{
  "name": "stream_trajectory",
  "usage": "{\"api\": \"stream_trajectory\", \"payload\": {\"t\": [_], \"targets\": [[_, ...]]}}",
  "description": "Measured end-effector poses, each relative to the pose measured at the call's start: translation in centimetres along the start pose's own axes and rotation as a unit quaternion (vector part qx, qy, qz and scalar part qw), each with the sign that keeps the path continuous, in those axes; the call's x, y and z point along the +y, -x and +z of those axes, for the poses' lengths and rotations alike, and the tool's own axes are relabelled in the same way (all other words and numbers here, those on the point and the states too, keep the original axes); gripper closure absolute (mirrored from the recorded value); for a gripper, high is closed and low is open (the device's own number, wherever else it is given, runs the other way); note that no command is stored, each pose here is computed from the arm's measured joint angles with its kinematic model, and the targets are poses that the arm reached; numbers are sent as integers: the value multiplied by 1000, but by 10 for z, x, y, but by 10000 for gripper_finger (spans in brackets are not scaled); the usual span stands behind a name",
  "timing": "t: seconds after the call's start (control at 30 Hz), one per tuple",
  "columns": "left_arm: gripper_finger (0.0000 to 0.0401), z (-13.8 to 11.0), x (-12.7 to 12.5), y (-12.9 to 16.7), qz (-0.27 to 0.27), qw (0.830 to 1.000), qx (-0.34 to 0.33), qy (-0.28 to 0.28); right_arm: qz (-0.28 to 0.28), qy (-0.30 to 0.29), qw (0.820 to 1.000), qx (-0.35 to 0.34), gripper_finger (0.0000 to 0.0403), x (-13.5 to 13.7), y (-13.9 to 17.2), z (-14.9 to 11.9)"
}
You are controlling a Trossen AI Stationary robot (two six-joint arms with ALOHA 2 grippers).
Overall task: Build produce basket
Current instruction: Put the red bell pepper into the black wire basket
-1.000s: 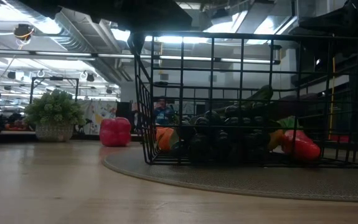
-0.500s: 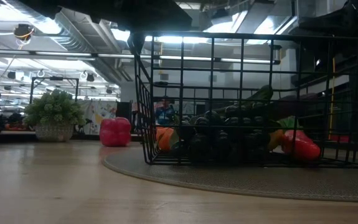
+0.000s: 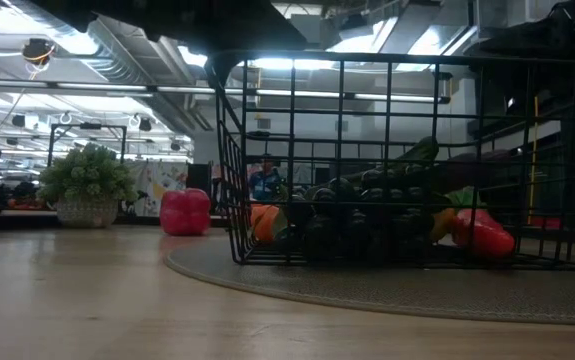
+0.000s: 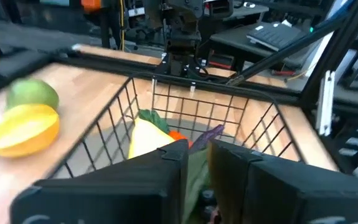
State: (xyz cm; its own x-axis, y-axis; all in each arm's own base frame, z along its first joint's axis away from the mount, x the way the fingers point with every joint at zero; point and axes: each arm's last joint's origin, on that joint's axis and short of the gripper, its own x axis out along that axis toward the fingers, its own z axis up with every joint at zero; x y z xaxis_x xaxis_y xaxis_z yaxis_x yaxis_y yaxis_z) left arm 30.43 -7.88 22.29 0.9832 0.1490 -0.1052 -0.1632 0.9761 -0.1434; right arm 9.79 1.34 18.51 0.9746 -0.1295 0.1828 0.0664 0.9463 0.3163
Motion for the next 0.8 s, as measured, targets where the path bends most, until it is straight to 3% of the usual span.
{"api": "stream_trajectory", "payload": {"t": [0.13, 0.37, 0.43, 0.57, 0.8], "targets": [[321, 1, 3, -1, 6, 999, -1, -37, 0, 0, 1000, 0, 272, 0, 0, 0], [260, 3, 11, -4, 20, 999, -5, -33, 0, 1, 1000, 0, 272, 0, 0, 0], [250, 3, 14, -6, 25, 1000, -7, -6, 0, 1, 1000, 0, 272, 0, 0, 0], [246, 5, 21, -8, 53, 997, -15, 45, 0, -2, 1000, 0, 272, 0, 0, 0], [244, 25, 41, 1, 149, 987, -45, 31, 0, -14, 1000, 1, 272, 0, 0, 0]]}}
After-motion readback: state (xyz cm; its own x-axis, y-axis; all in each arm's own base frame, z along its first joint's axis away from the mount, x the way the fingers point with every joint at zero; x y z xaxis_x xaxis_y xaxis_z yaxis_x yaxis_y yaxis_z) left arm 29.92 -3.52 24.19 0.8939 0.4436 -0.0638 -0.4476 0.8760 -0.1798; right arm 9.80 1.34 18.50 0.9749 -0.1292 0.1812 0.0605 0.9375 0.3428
